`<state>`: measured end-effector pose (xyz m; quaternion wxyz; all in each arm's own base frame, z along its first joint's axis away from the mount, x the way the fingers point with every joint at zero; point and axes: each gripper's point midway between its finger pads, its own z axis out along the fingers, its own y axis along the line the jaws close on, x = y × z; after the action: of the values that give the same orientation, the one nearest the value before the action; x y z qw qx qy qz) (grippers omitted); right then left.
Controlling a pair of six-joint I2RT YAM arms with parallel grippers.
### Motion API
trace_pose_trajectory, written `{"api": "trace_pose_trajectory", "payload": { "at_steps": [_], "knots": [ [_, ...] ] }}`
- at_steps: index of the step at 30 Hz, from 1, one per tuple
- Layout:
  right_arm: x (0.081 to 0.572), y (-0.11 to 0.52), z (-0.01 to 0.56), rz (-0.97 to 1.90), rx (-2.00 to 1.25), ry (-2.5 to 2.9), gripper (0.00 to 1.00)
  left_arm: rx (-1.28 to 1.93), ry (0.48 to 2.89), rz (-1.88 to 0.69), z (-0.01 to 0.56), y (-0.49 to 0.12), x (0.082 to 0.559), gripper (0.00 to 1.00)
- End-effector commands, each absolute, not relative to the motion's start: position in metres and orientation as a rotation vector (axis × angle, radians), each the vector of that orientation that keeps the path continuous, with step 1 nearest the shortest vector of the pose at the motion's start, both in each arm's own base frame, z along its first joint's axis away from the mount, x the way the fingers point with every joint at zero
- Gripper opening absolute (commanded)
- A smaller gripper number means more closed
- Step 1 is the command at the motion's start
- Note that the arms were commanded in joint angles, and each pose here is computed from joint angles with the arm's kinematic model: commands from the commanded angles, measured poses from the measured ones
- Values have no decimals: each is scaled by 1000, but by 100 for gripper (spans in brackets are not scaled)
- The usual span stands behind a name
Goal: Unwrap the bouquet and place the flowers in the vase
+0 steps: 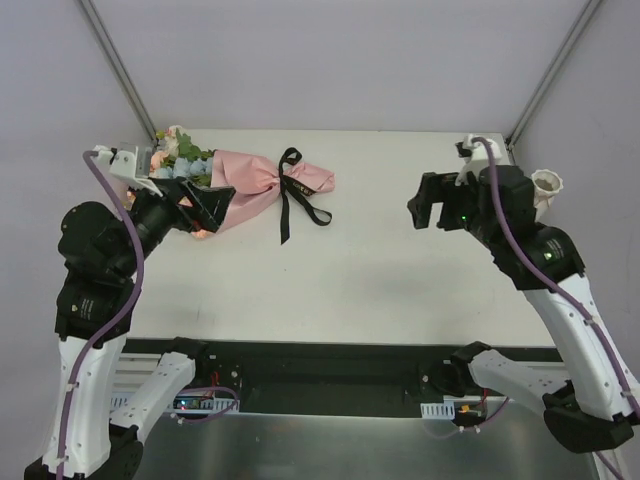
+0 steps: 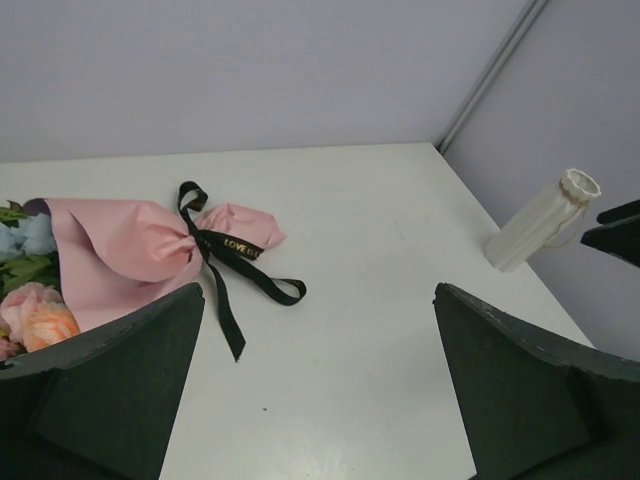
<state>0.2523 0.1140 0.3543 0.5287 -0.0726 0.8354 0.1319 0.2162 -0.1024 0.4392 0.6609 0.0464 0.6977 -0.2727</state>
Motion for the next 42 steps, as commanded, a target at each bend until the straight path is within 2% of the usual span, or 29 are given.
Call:
{"api": "trace_pose_trajectory", "payload": {
  "at_steps": [1, 7, 14, 15, 16, 21, 26, 34, 42],
  "knots": [
    [267, 146, 328, 302, -219, 2042, 96, 131, 1705, -744, 408, -126, 234, 99],
    [302, 227, 298, 517, -360, 2121, 96, 135, 1950, -921, 349, -157, 268, 99],
    [325, 281, 250, 675, -392, 2296, 96, -94, 2310, -921, 234, -163, 313, 82],
    [324, 282, 246, 675, -390, 2308, 96, -131, 2380, -881, 209, -162, 324, 73],
    [323, 282, 239, 672, -392, 2326, 96, -121, 2415, -860, 197, -165, 327, 71],
    [316, 271, 225, 638, -385, 2357, 96, -148, 2570, -751, 139, -177, 361, 70],
    [306, 259, 215, 637, -382, 2388, 96, -115, 2621, -604, 100, -184, 406, 62],
    [292, 235, 196, 587, -388, 2446, 96, -5, 2639, -508, 67, -187, 444, 66],
    [287, 224, 194, 560, -368, 2449, 96, 17, 2633, -452, 54, -187, 466, 53]
  ]
}}
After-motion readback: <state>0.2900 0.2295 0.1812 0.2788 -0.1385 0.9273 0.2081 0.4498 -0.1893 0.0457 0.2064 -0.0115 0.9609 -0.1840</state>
